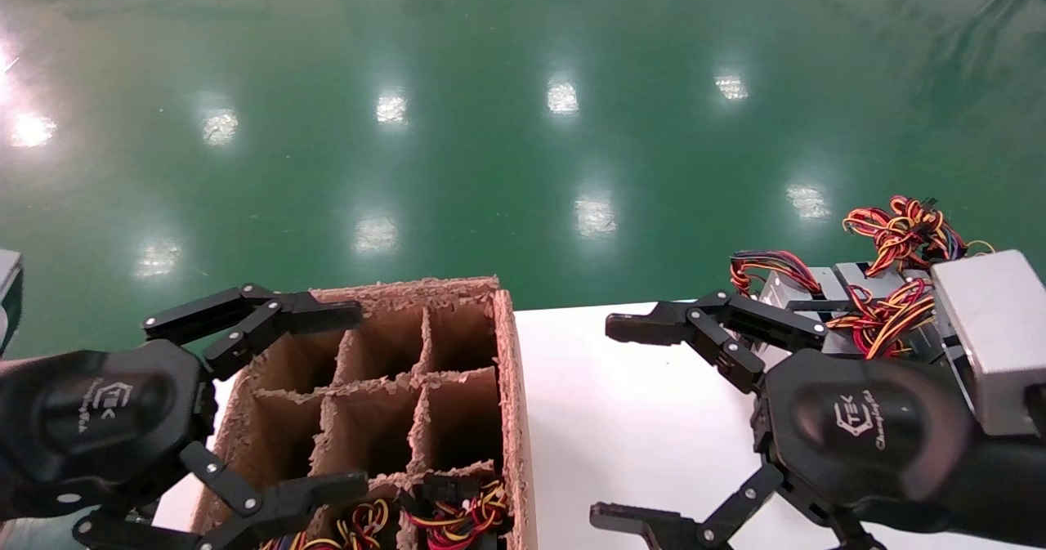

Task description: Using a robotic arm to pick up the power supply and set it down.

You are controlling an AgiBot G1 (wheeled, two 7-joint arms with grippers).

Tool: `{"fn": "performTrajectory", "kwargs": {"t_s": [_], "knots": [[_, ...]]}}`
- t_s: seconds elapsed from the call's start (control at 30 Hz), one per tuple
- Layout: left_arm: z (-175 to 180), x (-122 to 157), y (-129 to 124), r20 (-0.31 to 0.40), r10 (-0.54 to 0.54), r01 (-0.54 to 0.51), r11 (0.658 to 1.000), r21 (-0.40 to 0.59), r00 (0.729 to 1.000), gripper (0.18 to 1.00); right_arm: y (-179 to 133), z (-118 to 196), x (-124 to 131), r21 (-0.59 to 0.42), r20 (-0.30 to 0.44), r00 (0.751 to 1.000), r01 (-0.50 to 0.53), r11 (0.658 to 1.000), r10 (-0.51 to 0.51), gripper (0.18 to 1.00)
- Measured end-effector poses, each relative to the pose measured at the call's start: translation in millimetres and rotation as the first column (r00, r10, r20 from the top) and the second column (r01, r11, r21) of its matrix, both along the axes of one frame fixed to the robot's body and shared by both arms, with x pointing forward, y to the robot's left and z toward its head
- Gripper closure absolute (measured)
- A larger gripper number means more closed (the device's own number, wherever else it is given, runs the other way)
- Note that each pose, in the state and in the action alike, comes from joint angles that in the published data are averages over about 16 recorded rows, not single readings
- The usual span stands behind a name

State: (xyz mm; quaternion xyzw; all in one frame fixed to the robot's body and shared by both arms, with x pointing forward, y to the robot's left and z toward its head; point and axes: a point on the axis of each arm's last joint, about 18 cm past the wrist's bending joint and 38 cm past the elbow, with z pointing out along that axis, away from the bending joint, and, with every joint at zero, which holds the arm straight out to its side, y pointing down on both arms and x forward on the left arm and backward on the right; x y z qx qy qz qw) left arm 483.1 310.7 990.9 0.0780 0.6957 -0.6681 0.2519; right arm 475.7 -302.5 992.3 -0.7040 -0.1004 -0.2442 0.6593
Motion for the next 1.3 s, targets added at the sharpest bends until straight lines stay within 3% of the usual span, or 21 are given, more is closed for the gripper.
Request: {"fn": "performTrajectory", "kwargs": {"t_s": [1.3], "knots": [[0.0, 0.0, 0.0, 0.000, 0.000, 0.000, 1.000, 0.000, 1.000, 0.184, 0.0, 0.0, 0.0, 0.000, 0.000, 1.000, 0.000, 1.000, 0.000, 0.179]]}}
